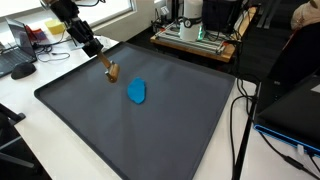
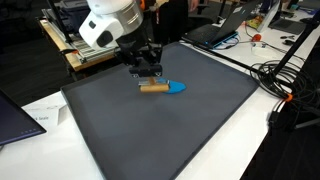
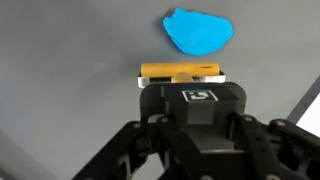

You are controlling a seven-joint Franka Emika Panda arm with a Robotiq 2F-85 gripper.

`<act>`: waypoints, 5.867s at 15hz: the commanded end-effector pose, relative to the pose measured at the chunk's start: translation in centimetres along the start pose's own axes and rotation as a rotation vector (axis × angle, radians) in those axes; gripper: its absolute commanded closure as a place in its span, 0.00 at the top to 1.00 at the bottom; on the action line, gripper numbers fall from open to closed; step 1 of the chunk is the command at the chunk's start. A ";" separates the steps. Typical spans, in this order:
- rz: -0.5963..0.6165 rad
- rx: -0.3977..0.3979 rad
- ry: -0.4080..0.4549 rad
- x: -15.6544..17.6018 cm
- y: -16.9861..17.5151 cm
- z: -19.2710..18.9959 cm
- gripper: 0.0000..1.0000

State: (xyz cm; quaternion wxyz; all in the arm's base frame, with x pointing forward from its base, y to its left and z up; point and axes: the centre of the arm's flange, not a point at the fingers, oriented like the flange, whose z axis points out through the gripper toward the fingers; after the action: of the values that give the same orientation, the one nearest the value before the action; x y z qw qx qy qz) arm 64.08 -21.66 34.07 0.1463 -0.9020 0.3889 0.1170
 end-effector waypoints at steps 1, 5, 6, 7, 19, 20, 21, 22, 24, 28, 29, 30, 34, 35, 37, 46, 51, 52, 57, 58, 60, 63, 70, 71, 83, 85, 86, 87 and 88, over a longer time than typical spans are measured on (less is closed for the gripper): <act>-0.105 0.055 -0.065 1.9 0.8 0.0 0.22; -0.241 0.079 -0.079 1.7 2.9 1.0 0.22; -0.268 0.090 -0.077 1.6 3.5 1.1 0.22; -0.301 0.103 -0.076 1.5 4.1 1.1 0.22; -0.516 0.273 -0.076 -0.2 10.2 1.8 0.22; -0.519 0.288 -0.075 -0.5 10.4 2.0 0.22; -0.512 0.311 -0.069 -0.8 10.7 2.3 0.22; -0.507 0.336 -0.062 -1.1 11.1 2.5 0.22; -0.486 0.385 -0.025 -1.9 11.9 3.0 0.22; -0.423 0.456 0.113 -3.4 13.8 3.5 0.22; -0.415 0.463 0.142 -3.7 14.3 3.6 0.22; -0.407 0.471 0.170 -4.1 14.7 3.7 0.22; -0.346 0.451 0.274 -7.0 16.1 4.0 0.22; -0.338 0.434 0.293 -7.9 16.3 4.0 0.22; -0.330 0.400 0.331 -9.8 16.4 4.2 0.22; -0.370 0.321 0.520 -19.8 14.7 4.8 0.22; -0.403 0.303 0.671 -25.5 12.8 5.1 0.22; -0.413 0.297 0.698 -26.5 12.3 5.3 0.22; -0.456 0.224 0.842 -31.3 7.4 6.4 0.22; -0.470 0.235 0.781 -27.7 7.9 5.8 0.47; -0.482 0.223 0.814 -29.1 6.4 6.2 0.47; -0.477 0.220 0.815 -29.1 6.3 6.4 0.47; -0.561 0.111 0.908 -32.2 4.0 6.9 0.22; -0.575 0.094 0.917 -32.5 3.6 7.2 0.22; -0.779 -0.152 0.914 -36.4 0.1 11.5 0.22; -0.802 -0.178 0.919 -37.3 -0.1 11.5 0.22; -0.814 -0.186 0.928 -37.8 -0.3 11.6 0.22; -0.826 -0.185 0.933 -38.3 -0.5 11.5 0.22; -0.838 -0.180 0.939 -38.9 -0.7 11.5 0.22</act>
State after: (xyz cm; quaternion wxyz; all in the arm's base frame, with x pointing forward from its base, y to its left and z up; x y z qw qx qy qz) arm 36.56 5.58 29.76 -0.0684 -0.9468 0.0286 -0.3133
